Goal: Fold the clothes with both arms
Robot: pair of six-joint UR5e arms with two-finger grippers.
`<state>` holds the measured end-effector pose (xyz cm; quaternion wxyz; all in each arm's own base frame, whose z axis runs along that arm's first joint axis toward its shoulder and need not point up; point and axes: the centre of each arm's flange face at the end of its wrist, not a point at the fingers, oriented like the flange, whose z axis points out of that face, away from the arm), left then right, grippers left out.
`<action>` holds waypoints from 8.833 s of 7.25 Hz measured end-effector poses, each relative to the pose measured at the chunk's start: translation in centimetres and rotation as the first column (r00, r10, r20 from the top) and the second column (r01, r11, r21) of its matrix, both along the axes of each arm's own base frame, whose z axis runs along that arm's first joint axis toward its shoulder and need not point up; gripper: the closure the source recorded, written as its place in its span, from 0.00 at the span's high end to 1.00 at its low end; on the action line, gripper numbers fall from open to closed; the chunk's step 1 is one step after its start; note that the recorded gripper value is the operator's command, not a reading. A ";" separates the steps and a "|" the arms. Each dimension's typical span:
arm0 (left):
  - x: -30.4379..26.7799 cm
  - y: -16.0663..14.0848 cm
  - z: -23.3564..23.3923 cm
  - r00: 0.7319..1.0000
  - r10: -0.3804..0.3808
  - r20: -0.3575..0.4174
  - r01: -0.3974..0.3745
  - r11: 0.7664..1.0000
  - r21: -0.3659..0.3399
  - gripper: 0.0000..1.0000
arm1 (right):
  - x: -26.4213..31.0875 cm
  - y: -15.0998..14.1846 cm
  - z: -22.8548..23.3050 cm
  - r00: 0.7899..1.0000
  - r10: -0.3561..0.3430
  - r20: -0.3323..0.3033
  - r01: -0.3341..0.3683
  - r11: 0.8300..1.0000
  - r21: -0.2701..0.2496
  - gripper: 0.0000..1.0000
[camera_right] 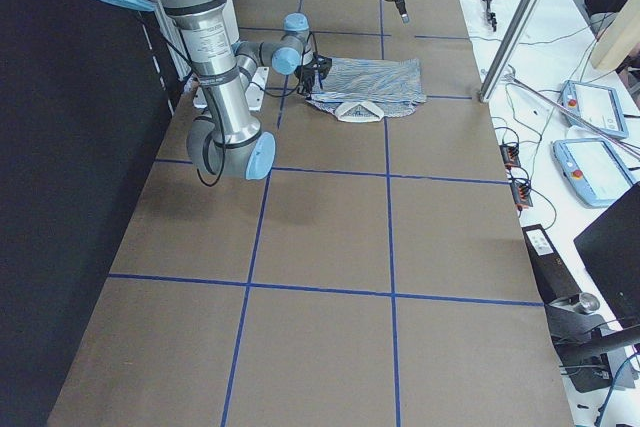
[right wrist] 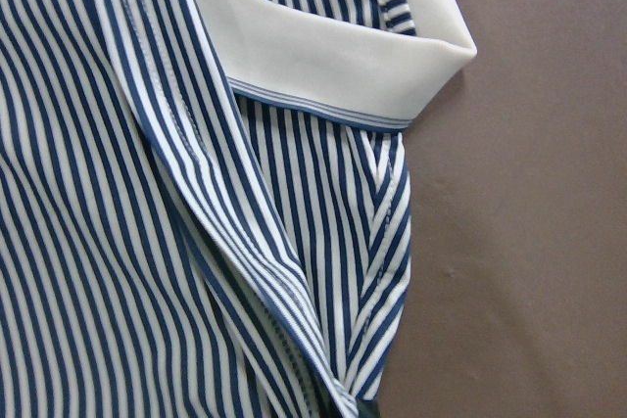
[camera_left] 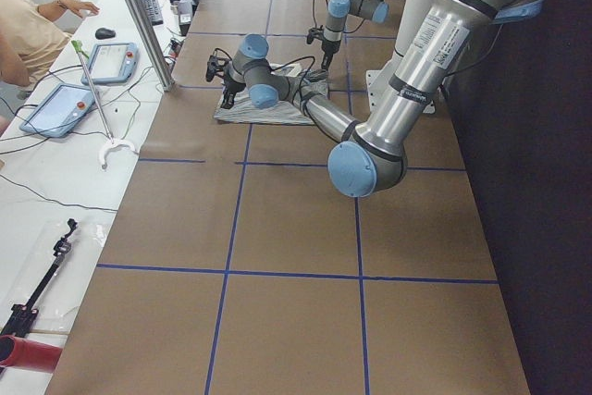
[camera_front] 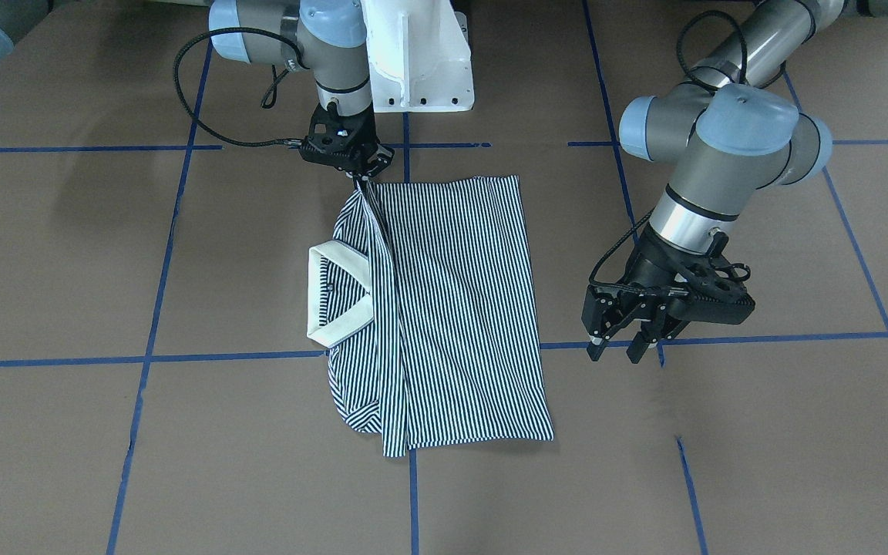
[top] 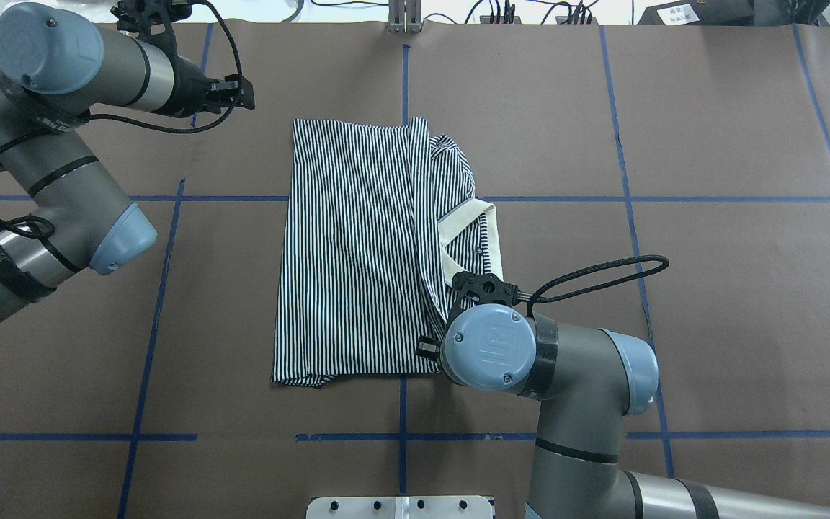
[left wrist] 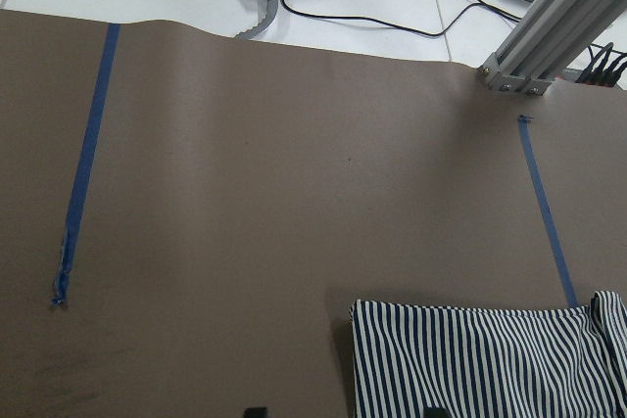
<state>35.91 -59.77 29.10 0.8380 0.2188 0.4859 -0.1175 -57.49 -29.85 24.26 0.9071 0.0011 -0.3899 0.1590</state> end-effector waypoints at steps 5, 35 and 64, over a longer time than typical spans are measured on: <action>3.7 3.5 -2.0 0.997 -0.003 -0.083 -0.002 0.998 -0.066 0.62 | 1.0 -0.3 -0.3 1.000 0.004 0.013 -0.004 1.000 0.000 0.00; 9.1 34.2 -6.8 0.958 0.215 -0.189 -0.273 0.886 -0.376 0.00 | 10.3 1.8 -2.6 0.975 0.177 0.136 -0.160 0.979 -0.127 0.00; 19.8 6.9 -4.4 0.980 0.150 0.133 -0.128 0.979 -0.161 0.00 | 11.1 -33.9 1.9 0.888 0.421 0.186 -0.408 0.907 -0.106 1.00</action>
